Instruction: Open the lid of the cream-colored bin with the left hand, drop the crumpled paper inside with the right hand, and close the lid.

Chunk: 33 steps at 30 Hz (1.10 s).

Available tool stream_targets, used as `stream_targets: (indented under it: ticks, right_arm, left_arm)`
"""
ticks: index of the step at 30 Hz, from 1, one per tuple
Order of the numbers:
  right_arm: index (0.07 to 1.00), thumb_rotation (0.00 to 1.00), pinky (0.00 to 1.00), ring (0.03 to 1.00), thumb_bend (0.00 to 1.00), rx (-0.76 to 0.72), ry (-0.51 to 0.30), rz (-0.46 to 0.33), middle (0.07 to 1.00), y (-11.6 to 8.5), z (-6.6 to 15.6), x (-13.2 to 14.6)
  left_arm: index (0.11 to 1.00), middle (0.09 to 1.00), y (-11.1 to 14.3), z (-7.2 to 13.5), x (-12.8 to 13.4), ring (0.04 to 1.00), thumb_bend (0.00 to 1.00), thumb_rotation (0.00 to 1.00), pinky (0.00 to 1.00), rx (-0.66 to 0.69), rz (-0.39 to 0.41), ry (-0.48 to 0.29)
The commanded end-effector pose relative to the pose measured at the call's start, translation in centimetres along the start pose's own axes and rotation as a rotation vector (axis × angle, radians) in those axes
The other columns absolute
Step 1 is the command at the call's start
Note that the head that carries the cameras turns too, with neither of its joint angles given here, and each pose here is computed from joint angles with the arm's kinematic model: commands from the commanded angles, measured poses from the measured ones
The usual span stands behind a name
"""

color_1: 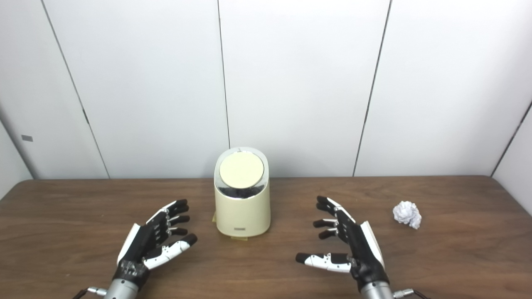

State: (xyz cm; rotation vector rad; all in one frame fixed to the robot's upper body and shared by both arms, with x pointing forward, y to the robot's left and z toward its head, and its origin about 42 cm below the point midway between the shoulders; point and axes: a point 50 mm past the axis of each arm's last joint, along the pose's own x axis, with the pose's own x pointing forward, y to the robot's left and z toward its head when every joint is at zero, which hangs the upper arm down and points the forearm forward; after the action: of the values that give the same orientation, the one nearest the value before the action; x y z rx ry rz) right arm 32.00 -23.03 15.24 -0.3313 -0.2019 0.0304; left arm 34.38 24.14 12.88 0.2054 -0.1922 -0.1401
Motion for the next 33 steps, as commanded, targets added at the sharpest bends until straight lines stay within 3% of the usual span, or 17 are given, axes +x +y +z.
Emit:
stream_targets:
  ticks: [1,19,26,33]
  right_arm:
    - [0.839,0.04,0.56,0.687,0.77,-0.002,-0.097,-0.014,0.836,-0.6,2.0,0.8]
    - [0.839,0.04,0.56,0.682,0.78,-0.003,-0.1,-0.015,0.835,-0.4,1.9,1.2]
    - [0.842,0.06,0.55,0.68,0.78,-0.005,-0.1,-0.017,0.837,0.0,1.7,1.6]
    - [0.846,0.07,0.55,0.679,0.77,-0.006,-0.105,-0.018,0.84,0.1,1.6,1.8]
  left_arm:
    - [0.884,0.858,0.3,2.1,1.1,0.811,0.76,0.29,0.7,0.001,0.004,-0.092]
    - [0.889,0.851,0.4,2.4,1.5,0.799,0.76,0.31,0.69,0.008,0.011,-0.124]
    - [0.884,0.849,0.0,3.7,2.7,0.808,0.76,0.33,0.71,-0.005,0.084,-0.199]
    - [0.921,0.857,-0.6,6.4,6.3,0.824,0.75,0.39,0.78,0.049,0.15,-0.254]
